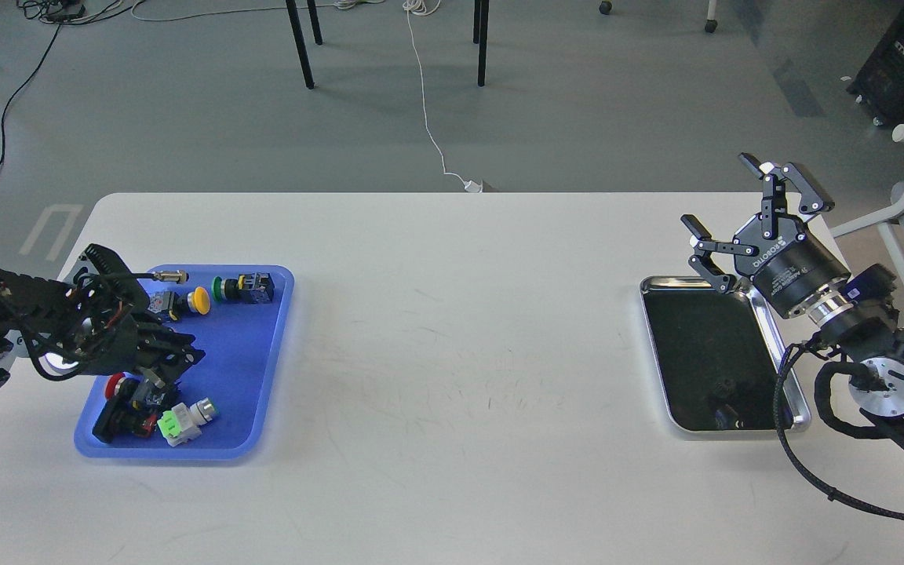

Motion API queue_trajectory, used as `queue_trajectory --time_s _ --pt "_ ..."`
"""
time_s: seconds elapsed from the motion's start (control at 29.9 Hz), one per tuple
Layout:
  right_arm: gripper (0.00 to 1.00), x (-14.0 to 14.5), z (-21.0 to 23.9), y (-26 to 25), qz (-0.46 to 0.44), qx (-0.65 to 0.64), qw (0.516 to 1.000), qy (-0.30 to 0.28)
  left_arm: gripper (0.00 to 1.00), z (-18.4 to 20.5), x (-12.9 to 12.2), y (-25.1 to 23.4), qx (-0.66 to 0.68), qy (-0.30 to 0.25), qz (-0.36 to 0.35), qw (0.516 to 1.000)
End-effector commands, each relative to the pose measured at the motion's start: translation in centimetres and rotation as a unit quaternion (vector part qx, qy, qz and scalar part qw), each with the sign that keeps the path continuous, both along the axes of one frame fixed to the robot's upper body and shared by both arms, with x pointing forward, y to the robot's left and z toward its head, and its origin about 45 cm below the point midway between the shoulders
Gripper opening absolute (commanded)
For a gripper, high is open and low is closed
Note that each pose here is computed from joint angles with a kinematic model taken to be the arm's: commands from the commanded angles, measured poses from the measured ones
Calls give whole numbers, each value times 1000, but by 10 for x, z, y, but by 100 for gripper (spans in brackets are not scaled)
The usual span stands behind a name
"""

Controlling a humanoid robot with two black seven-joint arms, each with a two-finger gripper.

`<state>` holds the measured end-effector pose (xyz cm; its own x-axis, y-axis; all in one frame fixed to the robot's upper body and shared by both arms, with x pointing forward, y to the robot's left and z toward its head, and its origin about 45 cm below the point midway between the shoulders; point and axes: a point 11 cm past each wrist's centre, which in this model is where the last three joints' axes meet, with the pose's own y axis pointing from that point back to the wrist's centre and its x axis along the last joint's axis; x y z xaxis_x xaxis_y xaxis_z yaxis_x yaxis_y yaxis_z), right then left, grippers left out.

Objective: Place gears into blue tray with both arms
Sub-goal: 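Carry the black part with the left gripper into the blue tray, then release the part in the blue tray and lift the left gripper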

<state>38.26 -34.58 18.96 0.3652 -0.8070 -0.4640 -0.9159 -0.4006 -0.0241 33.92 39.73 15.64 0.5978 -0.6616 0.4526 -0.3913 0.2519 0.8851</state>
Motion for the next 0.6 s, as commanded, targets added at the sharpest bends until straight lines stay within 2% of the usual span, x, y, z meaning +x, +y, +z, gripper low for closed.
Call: queue_trajectory --time_s 0.0,0.23,0.3,0.43,0.47,0.57 --pt "99 -1 0 0 0 1 1000 1 17 -1 0 0 0 1 -1 1000" --pt "99 0 -1 2 2 2 1000 1 29 -6 6 4 7 -1 11 1000" --pt "99 0 -1 2 2 3 1000 0 42 -6 7 6 7 -4 10 1000" --pt "99 0 0 0 1 0 1000 0 73 -2 11 4 4 -15 6 1000" --pt "99 0 0 0 1 0 1000 0 78 -1 12 4 3 -16 5 1000" --pt "99 0 0 0 1 0 1000 -1 83 2 14 -1 -1 -21 1 1000"
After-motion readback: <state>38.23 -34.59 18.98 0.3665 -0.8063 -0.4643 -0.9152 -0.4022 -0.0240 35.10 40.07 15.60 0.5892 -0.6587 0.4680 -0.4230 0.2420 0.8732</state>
